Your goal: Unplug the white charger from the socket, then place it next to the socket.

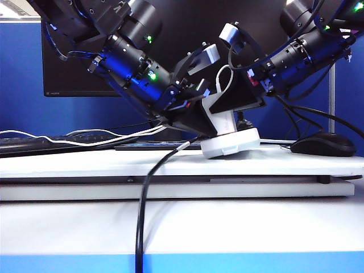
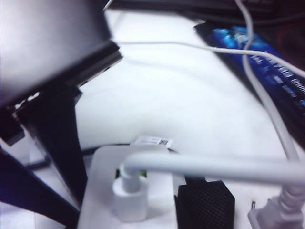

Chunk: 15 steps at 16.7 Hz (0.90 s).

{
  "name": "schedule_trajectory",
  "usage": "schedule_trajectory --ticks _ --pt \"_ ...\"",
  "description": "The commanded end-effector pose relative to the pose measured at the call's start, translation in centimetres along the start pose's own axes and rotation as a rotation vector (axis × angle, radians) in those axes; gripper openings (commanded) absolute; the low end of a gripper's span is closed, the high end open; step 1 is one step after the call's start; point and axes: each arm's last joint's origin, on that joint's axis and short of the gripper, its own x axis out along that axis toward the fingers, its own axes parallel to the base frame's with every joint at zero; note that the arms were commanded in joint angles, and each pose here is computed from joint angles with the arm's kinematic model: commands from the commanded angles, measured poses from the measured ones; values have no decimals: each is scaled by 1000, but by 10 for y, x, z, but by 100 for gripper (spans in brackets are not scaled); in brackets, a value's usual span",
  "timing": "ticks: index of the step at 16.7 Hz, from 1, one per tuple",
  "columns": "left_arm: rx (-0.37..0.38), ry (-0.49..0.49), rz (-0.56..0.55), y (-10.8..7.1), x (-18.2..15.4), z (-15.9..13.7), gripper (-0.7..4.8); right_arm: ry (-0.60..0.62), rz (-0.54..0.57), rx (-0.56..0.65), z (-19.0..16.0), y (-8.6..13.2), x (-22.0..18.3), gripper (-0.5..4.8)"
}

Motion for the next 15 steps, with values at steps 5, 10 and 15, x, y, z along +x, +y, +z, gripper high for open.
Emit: schedule_trajectory --ticks 5,10,15 --pt "-12 244 -51 -6 2 -18 -5 -120 29 -154 17 -5 1 0" --pt "2 254 1 -1 -4 5 -5 -123 28 -157 17 -5 1 0" --pt "7 252 -3 -3 -3 7 -5 -129 26 -165 19 -6 2 0"
